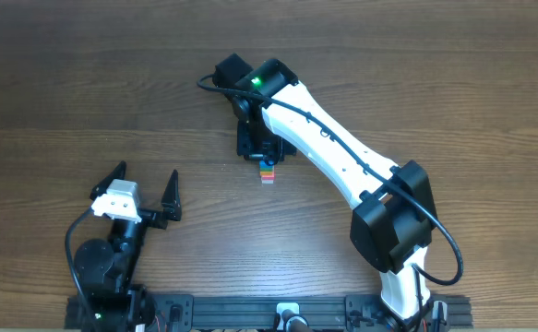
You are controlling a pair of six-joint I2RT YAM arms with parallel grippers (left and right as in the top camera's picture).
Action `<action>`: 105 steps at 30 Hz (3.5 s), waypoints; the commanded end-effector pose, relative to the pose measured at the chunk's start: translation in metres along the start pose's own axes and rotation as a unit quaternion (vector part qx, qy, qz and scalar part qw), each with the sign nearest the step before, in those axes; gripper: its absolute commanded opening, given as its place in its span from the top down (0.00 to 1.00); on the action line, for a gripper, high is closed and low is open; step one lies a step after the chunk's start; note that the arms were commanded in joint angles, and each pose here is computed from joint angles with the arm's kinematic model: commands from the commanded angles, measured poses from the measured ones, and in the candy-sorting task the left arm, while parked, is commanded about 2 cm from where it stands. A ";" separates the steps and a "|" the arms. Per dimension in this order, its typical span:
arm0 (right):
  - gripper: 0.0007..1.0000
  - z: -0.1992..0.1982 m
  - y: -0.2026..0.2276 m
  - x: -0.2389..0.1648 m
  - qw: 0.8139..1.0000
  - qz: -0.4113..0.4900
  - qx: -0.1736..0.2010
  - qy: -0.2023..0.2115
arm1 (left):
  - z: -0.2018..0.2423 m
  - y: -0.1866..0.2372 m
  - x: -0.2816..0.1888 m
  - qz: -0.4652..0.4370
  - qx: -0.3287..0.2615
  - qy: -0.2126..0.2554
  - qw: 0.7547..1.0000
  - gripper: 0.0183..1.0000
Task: Stack Cubes
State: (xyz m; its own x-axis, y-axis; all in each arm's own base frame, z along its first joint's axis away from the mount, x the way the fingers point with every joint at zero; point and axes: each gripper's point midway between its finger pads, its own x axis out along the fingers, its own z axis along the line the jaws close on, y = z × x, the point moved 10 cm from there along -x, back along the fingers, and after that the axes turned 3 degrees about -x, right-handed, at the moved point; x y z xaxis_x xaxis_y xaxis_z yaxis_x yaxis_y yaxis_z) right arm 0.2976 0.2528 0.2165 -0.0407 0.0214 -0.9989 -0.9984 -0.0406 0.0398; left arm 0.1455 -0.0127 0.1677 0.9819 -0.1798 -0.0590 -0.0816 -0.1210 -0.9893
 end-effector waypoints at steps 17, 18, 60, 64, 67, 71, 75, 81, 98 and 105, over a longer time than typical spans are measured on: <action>0.90 -0.005 0.001 -0.004 1.000 -0.013 0.011 0.005 | 0.001 0.001 0.000 0.000 0.007 0.000 1.000 0.00; 0.88 -0.005 0.001 -0.004 1.000 -0.013 0.011 0.005 | 0.001 0.001 0.000 0.000 0.007 0.000 1.000 0.00; 0.01 -0.203 -0.098 -0.071 0.967 -0.238 0.050 0.081 | 0.001 0.001 0.000 0.000 0.007 0.000 1.000 0.00; 0.01 -0.230 -0.087 -0.085 0.960 -0.255 0.072 0.087 | 0.001 0.001 0.000 0.000 0.007 0.000 1.000 0.00; 0.01 -0.248 -0.071 -0.091 0.952 -0.278 0.088 0.090 | 0.001 0.001 0.000 0.000 0.007 0.000 1.000 0.00; 0.01 -0.263 -0.035 -0.090 0.943 -0.308 0.097 0.077 | 0.001 0.001 0.000 0.000 0.007 0.000 1.000 0.00; 0.01 -0.263 0.003 -0.090 0.931 -0.346 0.085 0.074 | 0.001 0.001 0.000 0.000 0.007 0.000 1.000 0.00; 0.01 -0.258 0.063 -0.083 0.899 -0.426 0.081 0.063 | 0.001 0.001 0.000 0.000 0.007 0.000 1.000 0.00; 0.01 -0.245 0.165 -0.022 0.743 -0.669 0.003 0.031 | 0.001 0.001 0.000 0.000 0.007 0.000 1.000 0.00; 0.01 -0.241 0.178 -0.010 0.693 -0.721 -0.008 0.019 | 0.001 0.001 0.000 0.000 0.007 0.000 1.000 0.00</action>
State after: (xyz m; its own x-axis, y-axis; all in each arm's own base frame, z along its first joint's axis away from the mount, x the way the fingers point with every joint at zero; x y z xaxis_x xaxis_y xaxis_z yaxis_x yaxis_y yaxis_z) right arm 0.1332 0.0018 0.2330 0.9991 -0.0031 -0.0429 -0.0429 -0.0097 -0.9990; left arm 0.1455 -0.0127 0.1678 0.9819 -0.1798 -0.0590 -0.0816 -0.1210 -0.9893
